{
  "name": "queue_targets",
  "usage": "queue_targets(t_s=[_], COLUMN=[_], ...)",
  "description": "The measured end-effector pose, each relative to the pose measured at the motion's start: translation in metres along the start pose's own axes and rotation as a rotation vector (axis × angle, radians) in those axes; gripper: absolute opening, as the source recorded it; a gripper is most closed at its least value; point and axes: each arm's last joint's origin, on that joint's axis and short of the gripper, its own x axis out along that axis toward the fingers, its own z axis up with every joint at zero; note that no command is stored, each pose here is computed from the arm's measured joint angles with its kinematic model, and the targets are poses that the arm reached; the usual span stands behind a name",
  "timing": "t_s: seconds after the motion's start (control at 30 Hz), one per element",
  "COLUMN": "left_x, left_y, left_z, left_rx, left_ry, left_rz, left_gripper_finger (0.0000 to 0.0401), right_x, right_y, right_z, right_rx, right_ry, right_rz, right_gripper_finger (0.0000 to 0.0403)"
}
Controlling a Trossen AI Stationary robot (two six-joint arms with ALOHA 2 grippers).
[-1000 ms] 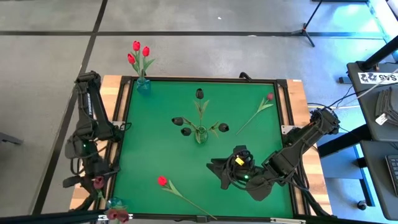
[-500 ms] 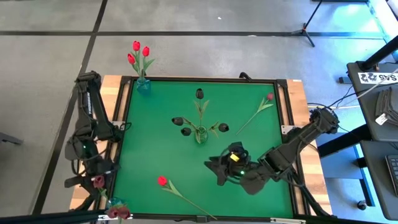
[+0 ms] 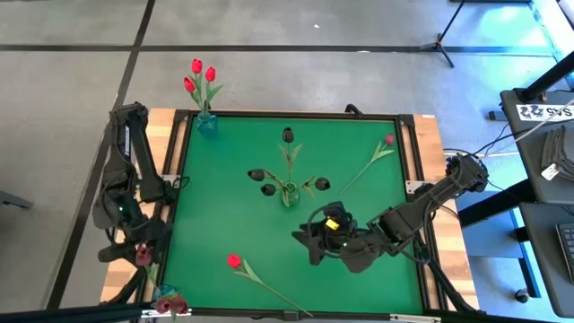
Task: Sort flowers into vase by color
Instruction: Put the dark red tulip into the bottom bottom blue vase
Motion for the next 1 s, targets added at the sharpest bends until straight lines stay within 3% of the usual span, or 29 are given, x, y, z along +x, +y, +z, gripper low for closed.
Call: queue_targets(t_s=[0.33,0.47,0.7,1.0], left_x=[-0.015,-0.02,-0.027,-0.041], left_y=[-0.015,-0.013,-0.003,-0.001], left_z=[0.014,0.014,0.009,0.012], left_rx=[0.019,0.018,-0.085,-0.107], left_ry=[-0.066,-0.03,0.022,-0.034], left_rz=[-0.026,0.029,0.12,0.076], left_gripper_finger=[0.0184,0.0184,0.0184,0.0184], right_x=[0.0,0.0,0.0,0.0], right_y=[-0.006,-0.007,-0.007,-0.009], right_z=[-0.002,-0.003,-0.004,-0.004], right_rx=[-0.045,-0.051,-0.075,-0.096], right_ry=[0.031,0.05,0.09,0.095], right_rz=[-0.047,-0.05,-0.041,-0.056], right_gripper_finger=[0.0198,0.0198,0.0198,0.0198])
